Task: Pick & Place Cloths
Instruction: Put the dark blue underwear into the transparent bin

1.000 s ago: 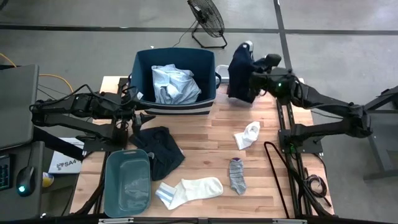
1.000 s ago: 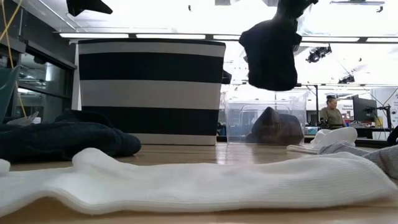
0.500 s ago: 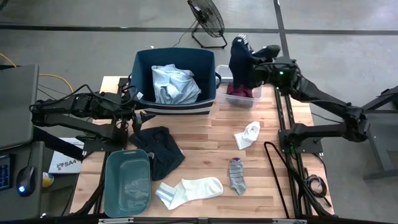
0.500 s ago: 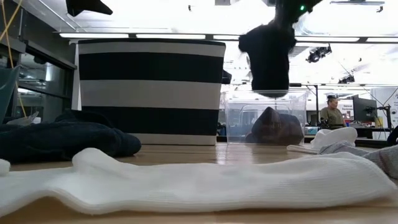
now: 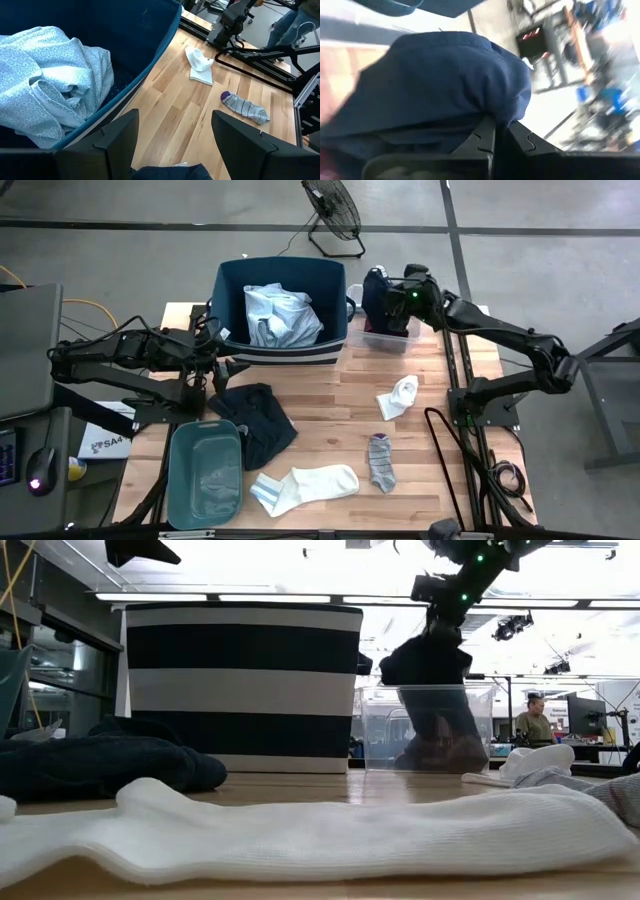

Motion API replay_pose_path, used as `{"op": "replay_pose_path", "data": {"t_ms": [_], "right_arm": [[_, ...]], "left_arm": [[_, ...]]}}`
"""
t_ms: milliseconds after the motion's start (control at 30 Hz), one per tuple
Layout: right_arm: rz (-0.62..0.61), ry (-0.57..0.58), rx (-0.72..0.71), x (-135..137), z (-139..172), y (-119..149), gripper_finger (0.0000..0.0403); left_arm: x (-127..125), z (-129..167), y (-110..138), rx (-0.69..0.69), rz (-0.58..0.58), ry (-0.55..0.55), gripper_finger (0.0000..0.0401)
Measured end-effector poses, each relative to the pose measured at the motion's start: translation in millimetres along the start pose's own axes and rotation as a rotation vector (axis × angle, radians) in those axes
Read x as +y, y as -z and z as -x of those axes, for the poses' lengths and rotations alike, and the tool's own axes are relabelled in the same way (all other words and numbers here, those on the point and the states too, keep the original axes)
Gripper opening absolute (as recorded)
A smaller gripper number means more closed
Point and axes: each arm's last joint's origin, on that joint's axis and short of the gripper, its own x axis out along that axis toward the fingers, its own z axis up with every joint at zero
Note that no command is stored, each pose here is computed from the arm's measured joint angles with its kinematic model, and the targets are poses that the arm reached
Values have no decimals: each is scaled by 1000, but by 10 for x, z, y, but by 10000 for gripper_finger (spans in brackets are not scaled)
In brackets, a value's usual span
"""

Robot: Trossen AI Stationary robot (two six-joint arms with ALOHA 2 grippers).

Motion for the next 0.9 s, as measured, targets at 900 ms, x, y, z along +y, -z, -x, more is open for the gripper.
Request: {"op": "replay_pose_path", "data": {"t_ms": [900], "right_arm": [[-1333, -356, 330, 172, -431, 329, 5]], "left_arm": [[1, 1, 1, 1, 5, 1, 245]]}}
